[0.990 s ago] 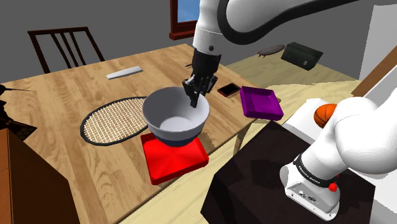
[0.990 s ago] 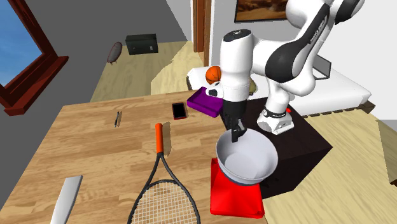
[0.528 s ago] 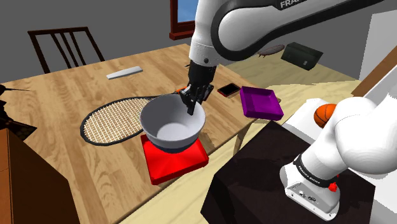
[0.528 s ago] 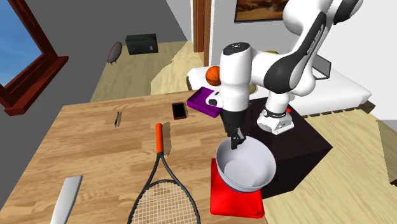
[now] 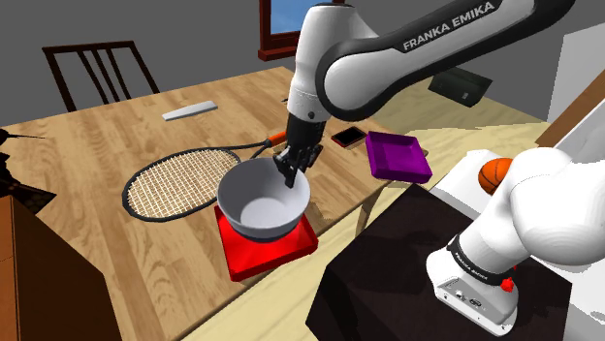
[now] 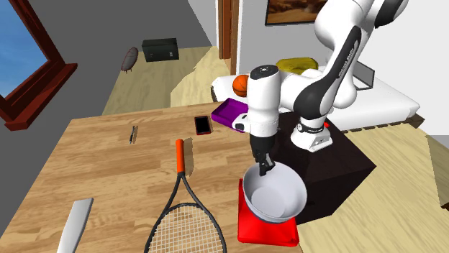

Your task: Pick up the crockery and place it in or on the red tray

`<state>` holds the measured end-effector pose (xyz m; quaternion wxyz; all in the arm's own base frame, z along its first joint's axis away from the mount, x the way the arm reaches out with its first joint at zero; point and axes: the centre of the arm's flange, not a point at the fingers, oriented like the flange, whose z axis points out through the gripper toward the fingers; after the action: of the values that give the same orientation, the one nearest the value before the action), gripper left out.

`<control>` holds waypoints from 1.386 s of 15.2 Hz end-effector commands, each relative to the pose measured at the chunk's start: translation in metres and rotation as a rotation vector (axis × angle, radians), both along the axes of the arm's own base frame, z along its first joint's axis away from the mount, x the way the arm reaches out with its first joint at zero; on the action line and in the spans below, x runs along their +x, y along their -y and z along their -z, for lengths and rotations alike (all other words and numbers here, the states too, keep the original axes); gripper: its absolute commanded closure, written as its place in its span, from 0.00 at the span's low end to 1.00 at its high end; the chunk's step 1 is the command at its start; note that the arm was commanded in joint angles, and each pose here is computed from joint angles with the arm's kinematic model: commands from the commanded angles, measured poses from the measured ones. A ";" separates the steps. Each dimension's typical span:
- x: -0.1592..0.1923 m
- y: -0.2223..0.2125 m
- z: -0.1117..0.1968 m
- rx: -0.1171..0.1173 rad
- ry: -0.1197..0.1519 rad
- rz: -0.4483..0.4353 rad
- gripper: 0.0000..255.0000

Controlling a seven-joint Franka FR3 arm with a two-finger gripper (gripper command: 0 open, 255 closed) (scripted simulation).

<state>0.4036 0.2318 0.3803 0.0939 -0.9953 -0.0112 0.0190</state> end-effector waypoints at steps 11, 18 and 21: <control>0.000 -0.001 0.021 0.001 0.001 0.000 1.00; 0.001 0.002 0.008 0.001 0.001 0.000 0.00; 0.002 0.009 -0.028 0.001 0.001 0.000 0.00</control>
<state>0.4036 0.2264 0.3983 0.0946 -0.9953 -0.0111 0.0175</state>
